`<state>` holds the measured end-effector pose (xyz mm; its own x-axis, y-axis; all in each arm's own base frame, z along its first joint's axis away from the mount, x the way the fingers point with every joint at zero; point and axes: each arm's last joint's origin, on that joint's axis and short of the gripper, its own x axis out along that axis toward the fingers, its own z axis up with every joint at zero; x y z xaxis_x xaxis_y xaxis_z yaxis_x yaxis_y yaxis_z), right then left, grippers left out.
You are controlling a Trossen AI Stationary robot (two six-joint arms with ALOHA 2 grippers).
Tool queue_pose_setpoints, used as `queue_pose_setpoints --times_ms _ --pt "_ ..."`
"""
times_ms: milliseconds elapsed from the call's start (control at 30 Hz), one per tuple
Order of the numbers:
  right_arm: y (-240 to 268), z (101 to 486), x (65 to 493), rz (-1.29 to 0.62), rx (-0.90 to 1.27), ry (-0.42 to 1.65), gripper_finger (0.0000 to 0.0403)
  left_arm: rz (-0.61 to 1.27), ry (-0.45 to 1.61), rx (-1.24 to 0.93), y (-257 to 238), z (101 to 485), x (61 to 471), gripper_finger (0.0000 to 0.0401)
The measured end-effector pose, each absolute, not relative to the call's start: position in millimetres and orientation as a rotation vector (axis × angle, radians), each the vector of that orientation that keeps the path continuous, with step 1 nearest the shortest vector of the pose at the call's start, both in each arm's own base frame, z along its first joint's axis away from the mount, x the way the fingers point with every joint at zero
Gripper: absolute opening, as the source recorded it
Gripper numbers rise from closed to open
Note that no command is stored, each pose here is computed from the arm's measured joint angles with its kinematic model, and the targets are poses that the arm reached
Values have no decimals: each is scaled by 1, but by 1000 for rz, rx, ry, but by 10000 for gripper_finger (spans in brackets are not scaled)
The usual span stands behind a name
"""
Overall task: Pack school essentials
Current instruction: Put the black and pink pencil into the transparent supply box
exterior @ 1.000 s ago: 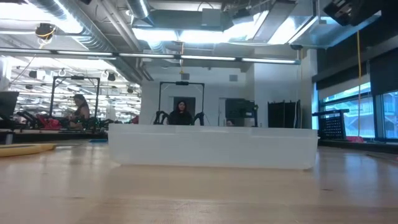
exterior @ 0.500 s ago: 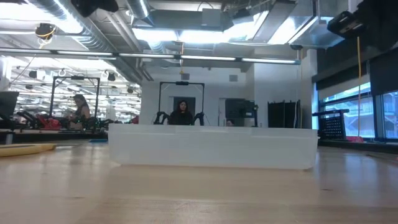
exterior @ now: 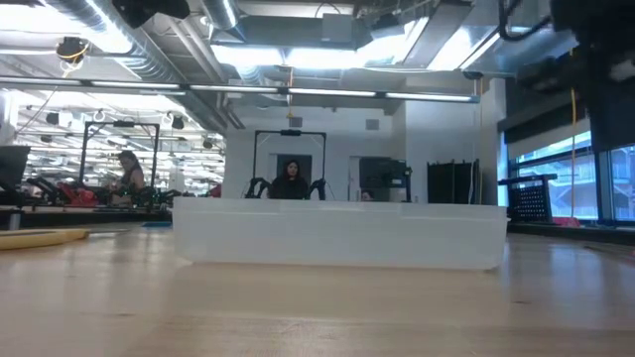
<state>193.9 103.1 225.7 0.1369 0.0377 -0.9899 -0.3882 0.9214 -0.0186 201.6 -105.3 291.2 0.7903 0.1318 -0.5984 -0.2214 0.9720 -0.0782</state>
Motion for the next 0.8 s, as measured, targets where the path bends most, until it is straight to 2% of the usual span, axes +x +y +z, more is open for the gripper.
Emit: queue_pose_setpoints --times_ms 333,800 --pt "108 182 190 418 -432 1430 160 192 632 -146 -105 291 202 14" --pt "112 144 199 378 -500 1586 160 191 631 -146 -105 291 202 14"
